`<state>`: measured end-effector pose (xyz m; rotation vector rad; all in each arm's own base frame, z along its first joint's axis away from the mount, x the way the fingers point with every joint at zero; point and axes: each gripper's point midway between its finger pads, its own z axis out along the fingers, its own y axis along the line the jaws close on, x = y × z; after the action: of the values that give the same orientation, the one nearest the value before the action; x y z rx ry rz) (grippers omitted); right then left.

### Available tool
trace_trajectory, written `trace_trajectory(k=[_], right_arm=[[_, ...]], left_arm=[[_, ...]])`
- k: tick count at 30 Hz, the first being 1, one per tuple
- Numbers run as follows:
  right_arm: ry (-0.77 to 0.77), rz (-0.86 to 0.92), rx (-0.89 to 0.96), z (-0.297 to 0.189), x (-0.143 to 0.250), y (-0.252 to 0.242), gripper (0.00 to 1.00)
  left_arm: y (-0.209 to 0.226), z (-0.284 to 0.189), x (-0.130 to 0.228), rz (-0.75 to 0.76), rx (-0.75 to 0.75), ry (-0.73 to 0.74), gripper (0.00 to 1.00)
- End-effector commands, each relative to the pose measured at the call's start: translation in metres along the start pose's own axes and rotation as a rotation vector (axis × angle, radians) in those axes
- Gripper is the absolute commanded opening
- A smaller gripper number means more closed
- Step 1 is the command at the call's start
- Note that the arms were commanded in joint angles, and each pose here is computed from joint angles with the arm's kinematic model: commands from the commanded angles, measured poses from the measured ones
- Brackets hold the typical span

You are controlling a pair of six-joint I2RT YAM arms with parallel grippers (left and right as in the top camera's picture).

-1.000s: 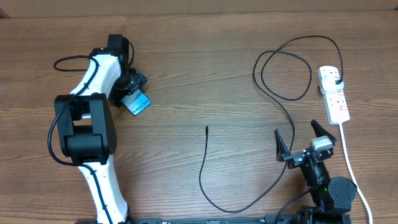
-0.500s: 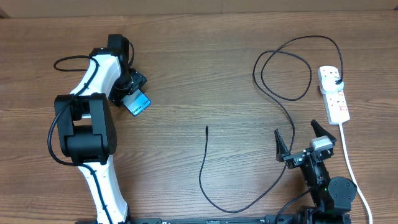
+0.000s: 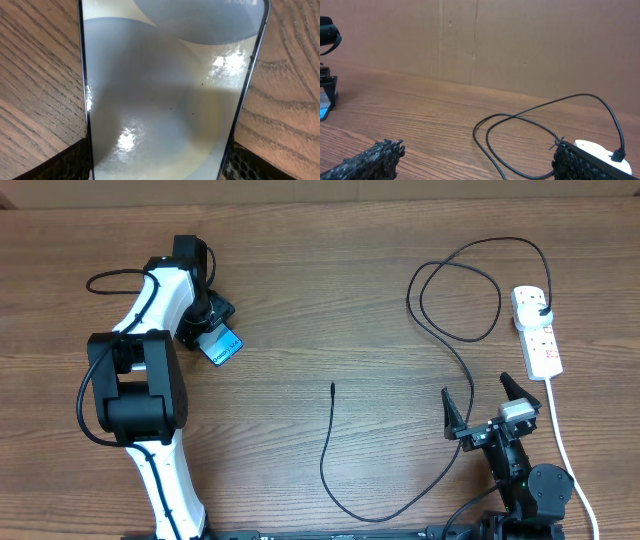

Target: Plug charger to phone and switch on socket

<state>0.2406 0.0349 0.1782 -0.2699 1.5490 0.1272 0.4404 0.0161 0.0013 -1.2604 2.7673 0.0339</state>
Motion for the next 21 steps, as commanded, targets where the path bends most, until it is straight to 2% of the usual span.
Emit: trace_trajectory(k=[1,10,15,21], right_arm=[[-0.005,-0.005,-0.009,0.0001,0.0016,0.0020,1.00],[-0.005,-0.006,-0.009,0.0001,0.0016,0.0020,1.00],[-0.005,-0.005,-0.009,0.0001,0.0016,0.0020,1.00],[-0.005,-0.006,-0.009,0.0001,0.0016,0.0020,1.00]], left_arm=[[0.0009,0.0222,0.0148,-0.013,-0.017,0.063,0.74],[0.0010,0.0222,0.0149,-0.013,-0.018,0.063,0.59],[0.0010,0.0222,0.0149,-0.013,-0.018,0.063,0.45],[0.0007,0.0222,0.0144,-0.013,-0.016,0.061,0.18]])
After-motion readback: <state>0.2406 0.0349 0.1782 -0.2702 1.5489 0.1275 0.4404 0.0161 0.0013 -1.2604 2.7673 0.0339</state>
